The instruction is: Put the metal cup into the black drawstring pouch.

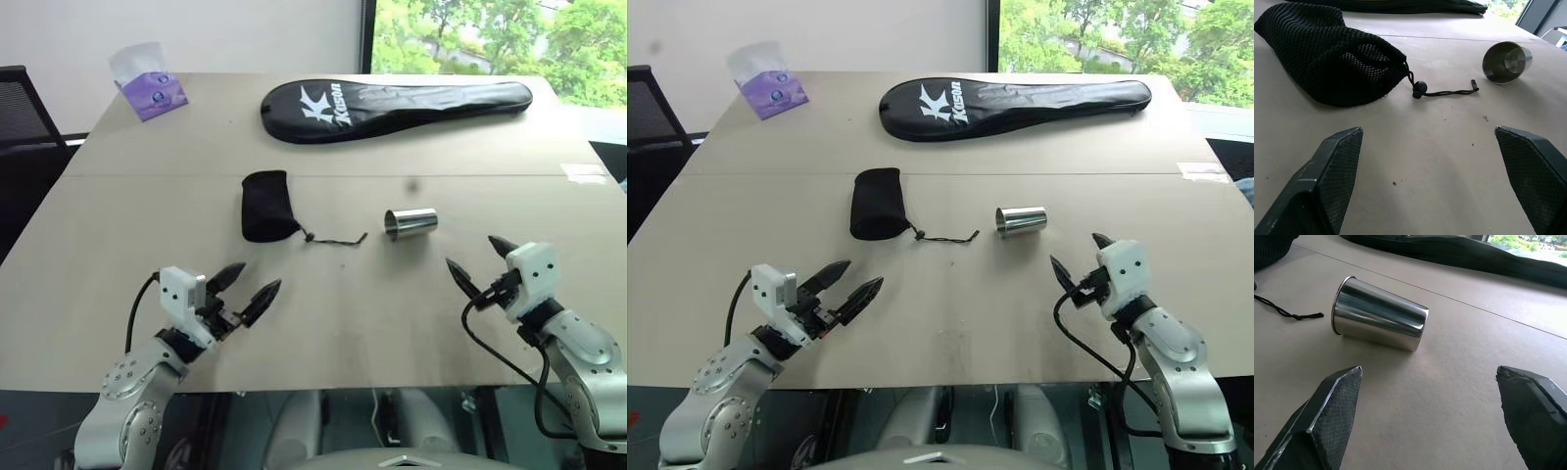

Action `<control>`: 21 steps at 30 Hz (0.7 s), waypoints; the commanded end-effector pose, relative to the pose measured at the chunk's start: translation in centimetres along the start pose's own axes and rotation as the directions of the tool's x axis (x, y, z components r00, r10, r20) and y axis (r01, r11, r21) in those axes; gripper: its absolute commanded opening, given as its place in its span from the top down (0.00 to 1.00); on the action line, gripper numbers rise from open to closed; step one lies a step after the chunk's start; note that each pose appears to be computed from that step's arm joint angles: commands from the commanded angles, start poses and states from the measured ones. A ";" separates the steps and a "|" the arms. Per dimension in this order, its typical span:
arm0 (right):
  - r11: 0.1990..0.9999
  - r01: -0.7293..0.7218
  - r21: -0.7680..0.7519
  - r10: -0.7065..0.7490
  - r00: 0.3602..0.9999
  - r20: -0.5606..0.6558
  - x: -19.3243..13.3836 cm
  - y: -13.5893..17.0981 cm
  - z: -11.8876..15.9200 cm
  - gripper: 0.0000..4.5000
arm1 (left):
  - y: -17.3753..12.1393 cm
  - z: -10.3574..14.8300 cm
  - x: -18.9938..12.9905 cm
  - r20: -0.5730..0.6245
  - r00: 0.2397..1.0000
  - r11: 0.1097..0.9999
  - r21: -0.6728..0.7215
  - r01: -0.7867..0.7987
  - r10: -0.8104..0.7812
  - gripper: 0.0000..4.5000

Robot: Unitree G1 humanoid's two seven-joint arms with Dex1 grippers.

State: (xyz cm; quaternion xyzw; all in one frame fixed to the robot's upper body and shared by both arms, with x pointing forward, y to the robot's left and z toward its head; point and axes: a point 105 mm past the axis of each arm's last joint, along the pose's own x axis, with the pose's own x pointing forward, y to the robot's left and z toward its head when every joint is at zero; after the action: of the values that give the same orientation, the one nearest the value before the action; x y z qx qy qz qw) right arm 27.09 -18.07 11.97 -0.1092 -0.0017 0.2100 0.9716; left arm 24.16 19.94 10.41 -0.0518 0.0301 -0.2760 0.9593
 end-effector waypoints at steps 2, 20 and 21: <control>0.999 -0.033 -0.038 0.037 0.993 0.110 0.1 0.3 2.3 0.00 | 0.1 1.7 0.0 0.040 0.999 0.999 0.041 -0.012 0.010 0.01; 0.802 -0.577 -0.156 0.598 0.771 0.219 -2.3 8.4 6.7 0.00 | 4.2 4.3 0.6 -0.037 0.939 0.730 0.639 -0.242 0.343 0.01; 0.805 -0.574 -0.152 0.593 0.771 0.230 -2.4 8.4 6.8 0.00 | 4.2 4.4 0.7 -0.021 0.932 0.682 0.688 -0.250 0.362 0.01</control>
State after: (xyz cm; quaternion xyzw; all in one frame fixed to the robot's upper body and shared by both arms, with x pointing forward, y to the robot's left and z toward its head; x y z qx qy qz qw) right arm 21.89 -10.53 15.73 -0.1104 -0.0745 0.5044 0.8531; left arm 27.24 23.90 12.72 0.2553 0.0493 -0.1299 0.9568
